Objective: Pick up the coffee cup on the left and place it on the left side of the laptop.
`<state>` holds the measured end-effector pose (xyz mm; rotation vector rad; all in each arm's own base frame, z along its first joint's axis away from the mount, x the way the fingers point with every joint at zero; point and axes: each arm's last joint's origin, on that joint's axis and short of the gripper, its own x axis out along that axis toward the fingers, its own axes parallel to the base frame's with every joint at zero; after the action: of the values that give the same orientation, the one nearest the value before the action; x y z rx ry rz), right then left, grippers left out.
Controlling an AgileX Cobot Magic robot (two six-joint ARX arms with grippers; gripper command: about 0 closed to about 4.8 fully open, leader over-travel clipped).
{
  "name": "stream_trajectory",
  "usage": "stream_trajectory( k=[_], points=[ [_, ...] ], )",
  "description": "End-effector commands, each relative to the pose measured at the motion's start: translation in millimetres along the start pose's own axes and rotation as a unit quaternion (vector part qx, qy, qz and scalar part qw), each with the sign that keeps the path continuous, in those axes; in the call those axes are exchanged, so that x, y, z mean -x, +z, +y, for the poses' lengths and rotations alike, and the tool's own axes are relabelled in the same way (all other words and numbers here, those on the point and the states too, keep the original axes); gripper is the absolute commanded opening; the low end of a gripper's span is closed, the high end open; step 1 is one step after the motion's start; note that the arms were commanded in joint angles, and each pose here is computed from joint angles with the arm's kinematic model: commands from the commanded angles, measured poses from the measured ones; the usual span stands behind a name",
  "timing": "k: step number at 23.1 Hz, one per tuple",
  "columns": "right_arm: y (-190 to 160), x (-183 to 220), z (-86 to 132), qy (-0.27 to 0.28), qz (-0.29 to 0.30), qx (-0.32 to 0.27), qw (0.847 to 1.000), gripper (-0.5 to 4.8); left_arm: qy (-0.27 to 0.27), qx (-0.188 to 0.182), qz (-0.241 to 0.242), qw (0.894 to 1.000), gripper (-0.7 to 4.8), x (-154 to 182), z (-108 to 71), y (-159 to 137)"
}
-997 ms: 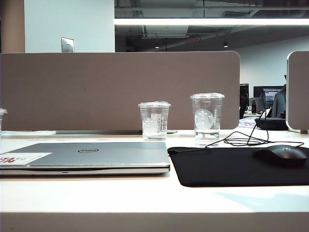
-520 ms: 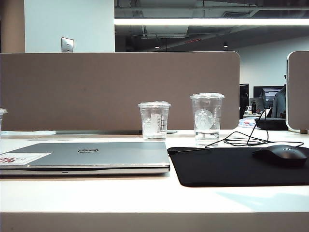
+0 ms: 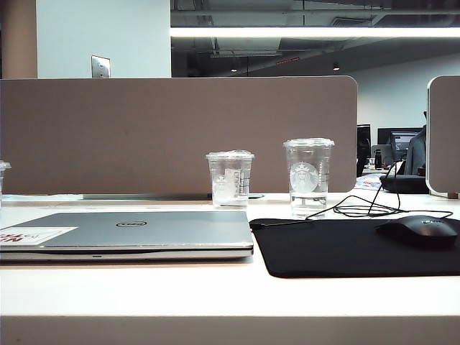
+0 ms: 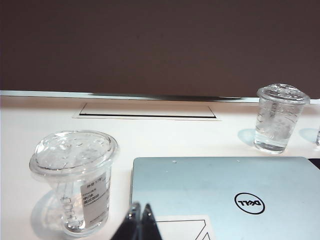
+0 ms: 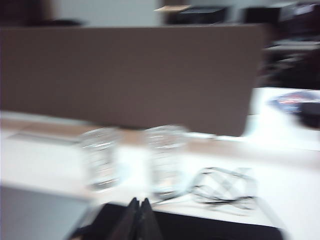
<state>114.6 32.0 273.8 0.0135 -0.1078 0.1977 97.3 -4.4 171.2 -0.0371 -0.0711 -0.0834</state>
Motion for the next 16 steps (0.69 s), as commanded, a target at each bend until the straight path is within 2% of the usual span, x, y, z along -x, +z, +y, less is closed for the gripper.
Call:
stream_trajectory(
  k=[1,6,16],
  points=[
    [-3.5,9.4,-10.0,-0.041,-0.034,0.003,0.999,-0.01,-0.001,-0.002,-0.007,1.0,-0.05,0.1,-0.3,2.3],
    [-28.4,25.2,-20.0,-0.096,-0.048,0.009,0.994,-0.01,-0.001,-0.002,-0.007,1.0,-0.05,0.1,-0.3,2.3],
    [-68.8,31.8,-21.3,-0.102,-0.035,0.01,0.994,-0.01,-0.001,-0.002,-0.007,1.0,-0.05,0.1,-0.3,2.3]
  ],
)
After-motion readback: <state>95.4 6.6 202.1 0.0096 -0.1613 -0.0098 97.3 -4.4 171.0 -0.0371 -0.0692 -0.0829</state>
